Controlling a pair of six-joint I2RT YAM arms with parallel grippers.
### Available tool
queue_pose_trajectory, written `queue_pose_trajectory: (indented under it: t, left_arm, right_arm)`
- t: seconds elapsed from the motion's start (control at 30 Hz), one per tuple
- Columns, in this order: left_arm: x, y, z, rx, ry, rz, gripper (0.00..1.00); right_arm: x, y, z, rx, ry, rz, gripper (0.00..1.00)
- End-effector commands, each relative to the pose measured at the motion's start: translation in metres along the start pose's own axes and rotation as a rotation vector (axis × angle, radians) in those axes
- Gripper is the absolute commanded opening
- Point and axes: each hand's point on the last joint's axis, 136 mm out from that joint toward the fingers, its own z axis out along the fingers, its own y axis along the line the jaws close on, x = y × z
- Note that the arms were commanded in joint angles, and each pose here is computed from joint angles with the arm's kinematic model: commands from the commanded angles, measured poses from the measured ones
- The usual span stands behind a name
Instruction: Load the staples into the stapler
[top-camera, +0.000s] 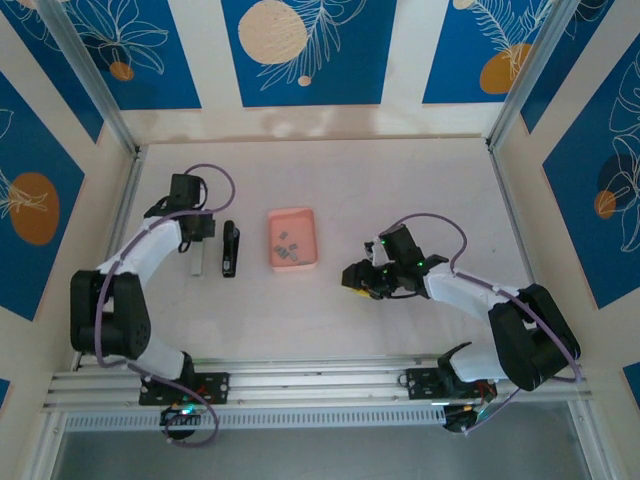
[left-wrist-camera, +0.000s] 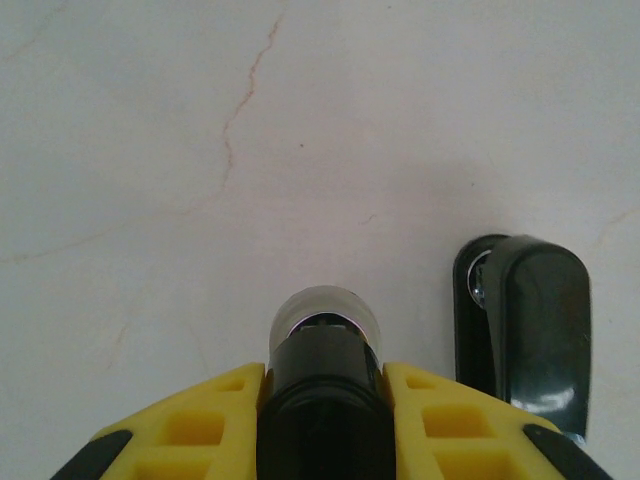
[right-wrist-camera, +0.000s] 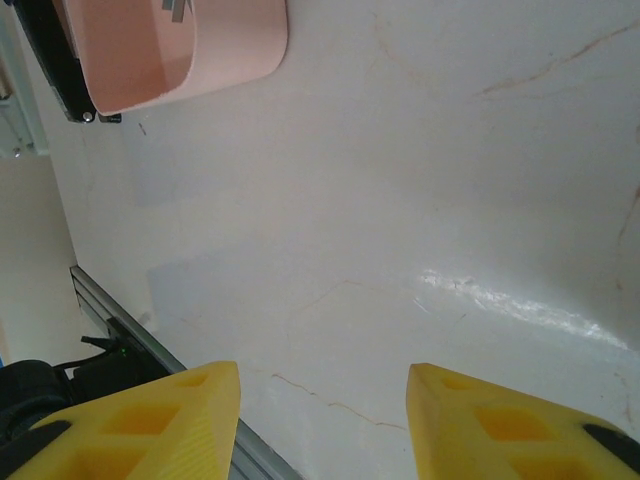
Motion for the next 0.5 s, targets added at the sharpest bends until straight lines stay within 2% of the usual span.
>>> queue_pose_trajectory:
  t: [0.0, 0.13, 0.27, 0.47]
  left_arm:
    - [-0.019, -0.001, 0.013, 0.015, -0.051, -0.036, 0.03]
    - [-0.020, -0.003, 0.027, 0.011, -0.027, -0.027, 0.05]
    - [-0.017, -0.008, 0.039, 0.028, -0.001, -0.034, 0.12]
    - [-0.005, -0.015, 0.053, 0.054, 0.049, -0.056, 0.13]
  right_arm:
    - [0.002, 0.006, 0.000, 0.001, 0.019, -0.020, 0.48]
    - [0.004, 0.006, -0.001, 0.008, 0.018, -0.022, 0.48]
    - [0.006, 0.005, -0.003, 0.015, 0.015, -0.020, 0.48]
    - [0.006, 0.005, -0.007, 0.017, -0.001, -0.024, 0.48]
